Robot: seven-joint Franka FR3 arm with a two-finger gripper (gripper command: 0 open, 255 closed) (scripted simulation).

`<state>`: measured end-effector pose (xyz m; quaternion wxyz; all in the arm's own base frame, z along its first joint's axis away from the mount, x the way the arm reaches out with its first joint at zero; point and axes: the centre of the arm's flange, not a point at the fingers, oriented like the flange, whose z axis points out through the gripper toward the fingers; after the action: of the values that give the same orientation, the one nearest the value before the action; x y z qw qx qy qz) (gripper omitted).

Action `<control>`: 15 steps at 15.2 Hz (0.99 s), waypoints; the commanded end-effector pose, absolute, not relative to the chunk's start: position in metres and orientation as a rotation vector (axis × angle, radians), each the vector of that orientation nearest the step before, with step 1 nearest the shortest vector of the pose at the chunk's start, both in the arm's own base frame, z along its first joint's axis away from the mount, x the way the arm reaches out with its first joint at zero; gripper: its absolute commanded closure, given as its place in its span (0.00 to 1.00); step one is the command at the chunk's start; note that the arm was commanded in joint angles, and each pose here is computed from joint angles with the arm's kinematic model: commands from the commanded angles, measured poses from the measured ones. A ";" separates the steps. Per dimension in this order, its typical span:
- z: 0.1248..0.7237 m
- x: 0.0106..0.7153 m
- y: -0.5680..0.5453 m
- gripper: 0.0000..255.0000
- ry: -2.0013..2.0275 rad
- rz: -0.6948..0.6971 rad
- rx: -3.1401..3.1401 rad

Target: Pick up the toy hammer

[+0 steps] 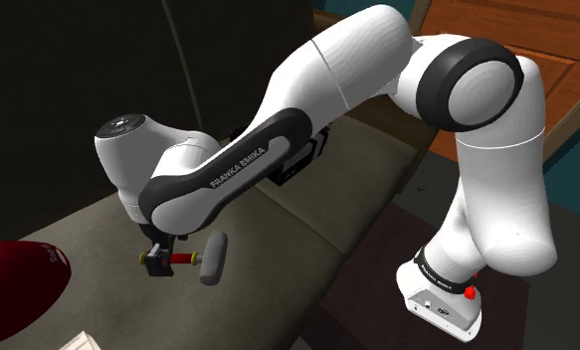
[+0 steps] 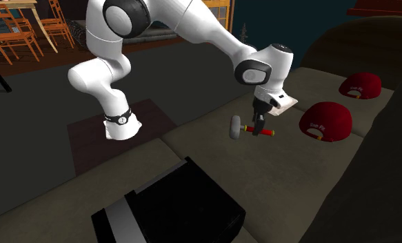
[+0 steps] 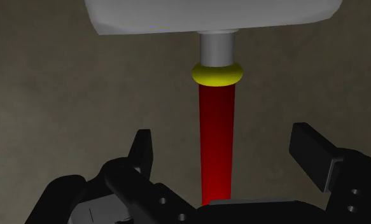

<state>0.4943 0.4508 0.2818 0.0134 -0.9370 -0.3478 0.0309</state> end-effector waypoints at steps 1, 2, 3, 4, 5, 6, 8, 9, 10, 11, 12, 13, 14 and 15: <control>0.272 0.494 0.451 0.00 -1.084 0.096 -2.919; 0.264 0.494 0.451 0.00 -1.084 0.096 -2.919; 0.264 0.494 0.451 0.00 -1.084 0.096 -2.919; 0.264 0.494 0.451 0.00 -1.084 0.096 -2.919; 0.263 0.494 0.451 1.00 -1.084 0.096 -2.919; 0.263 0.495 0.452 1.00 -1.084 0.096 -2.919; 0.263 0.495 0.452 1.00 -1.084 0.096 -2.919; 0.263 0.495 0.452 1.00 -1.084 0.096 -2.919; 0.263 0.495 0.451 1.00 -1.084 0.096 -2.919; 0.263 0.495 0.451 1.00 -1.084 0.096 -2.919; 0.262 0.494 0.451 1.00 -1.084 0.096 -2.919; 0.262 0.494 0.451 1.00 -1.084 0.096 -2.919; 0.264 0.494 0.451 1.00 -1.084 0.096 -2.919; 0.269 0.494 0.451 1.00 -1.084 0.096 -2.919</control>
<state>0.4943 0.4512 0.2663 0.0134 -0.9370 -0.3478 0.0307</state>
